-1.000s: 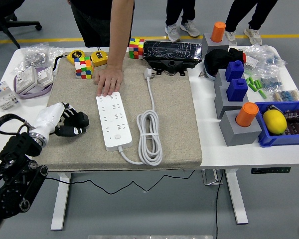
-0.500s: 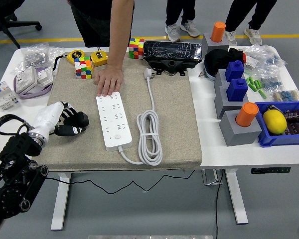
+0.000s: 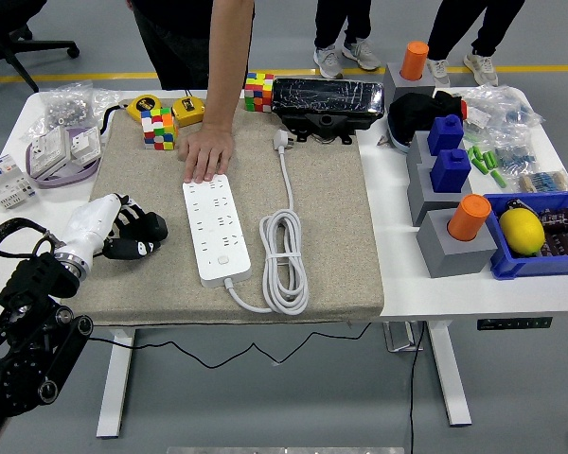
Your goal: Pick up the plug,place it near the board,insert it into the board,press the button
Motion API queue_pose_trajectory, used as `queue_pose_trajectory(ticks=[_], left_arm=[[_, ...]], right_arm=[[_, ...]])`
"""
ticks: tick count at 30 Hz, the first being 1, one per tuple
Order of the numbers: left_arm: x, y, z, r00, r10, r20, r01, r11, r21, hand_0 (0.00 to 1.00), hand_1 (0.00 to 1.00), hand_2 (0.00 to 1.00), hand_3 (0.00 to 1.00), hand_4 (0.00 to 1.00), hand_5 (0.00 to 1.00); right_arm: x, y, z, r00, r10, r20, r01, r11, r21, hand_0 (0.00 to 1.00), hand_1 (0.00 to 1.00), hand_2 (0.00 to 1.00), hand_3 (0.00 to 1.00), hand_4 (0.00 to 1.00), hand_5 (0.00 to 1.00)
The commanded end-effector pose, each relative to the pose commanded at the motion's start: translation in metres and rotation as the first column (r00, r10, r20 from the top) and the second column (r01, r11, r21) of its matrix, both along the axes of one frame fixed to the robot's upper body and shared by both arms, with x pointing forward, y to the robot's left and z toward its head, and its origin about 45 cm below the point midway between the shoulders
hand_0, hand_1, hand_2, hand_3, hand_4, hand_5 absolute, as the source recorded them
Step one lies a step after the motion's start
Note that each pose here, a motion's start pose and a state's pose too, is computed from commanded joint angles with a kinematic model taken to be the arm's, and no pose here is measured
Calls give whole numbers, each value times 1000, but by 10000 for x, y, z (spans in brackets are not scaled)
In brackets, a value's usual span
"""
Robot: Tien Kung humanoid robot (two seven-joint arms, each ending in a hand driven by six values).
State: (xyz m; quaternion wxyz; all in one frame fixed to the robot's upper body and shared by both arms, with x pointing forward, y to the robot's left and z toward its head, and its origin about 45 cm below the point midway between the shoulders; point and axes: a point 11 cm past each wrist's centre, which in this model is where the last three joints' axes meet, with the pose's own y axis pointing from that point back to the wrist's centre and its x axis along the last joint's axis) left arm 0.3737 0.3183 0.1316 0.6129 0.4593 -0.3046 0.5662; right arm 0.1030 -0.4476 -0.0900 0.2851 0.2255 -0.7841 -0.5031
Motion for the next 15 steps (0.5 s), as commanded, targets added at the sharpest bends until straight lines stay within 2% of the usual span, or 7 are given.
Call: queue_pose_trajectory(ticks=[15], left_arm=[[25, -8, 72, 1000, -4, 26, 4, 1000, -1, 340, 367, 395, 517, 749, 2]], right_arm=[[24, 1, 5, 1000, 2, 6, -2, 1000, 1, 786, 695, 713, 761, 998, 998]])
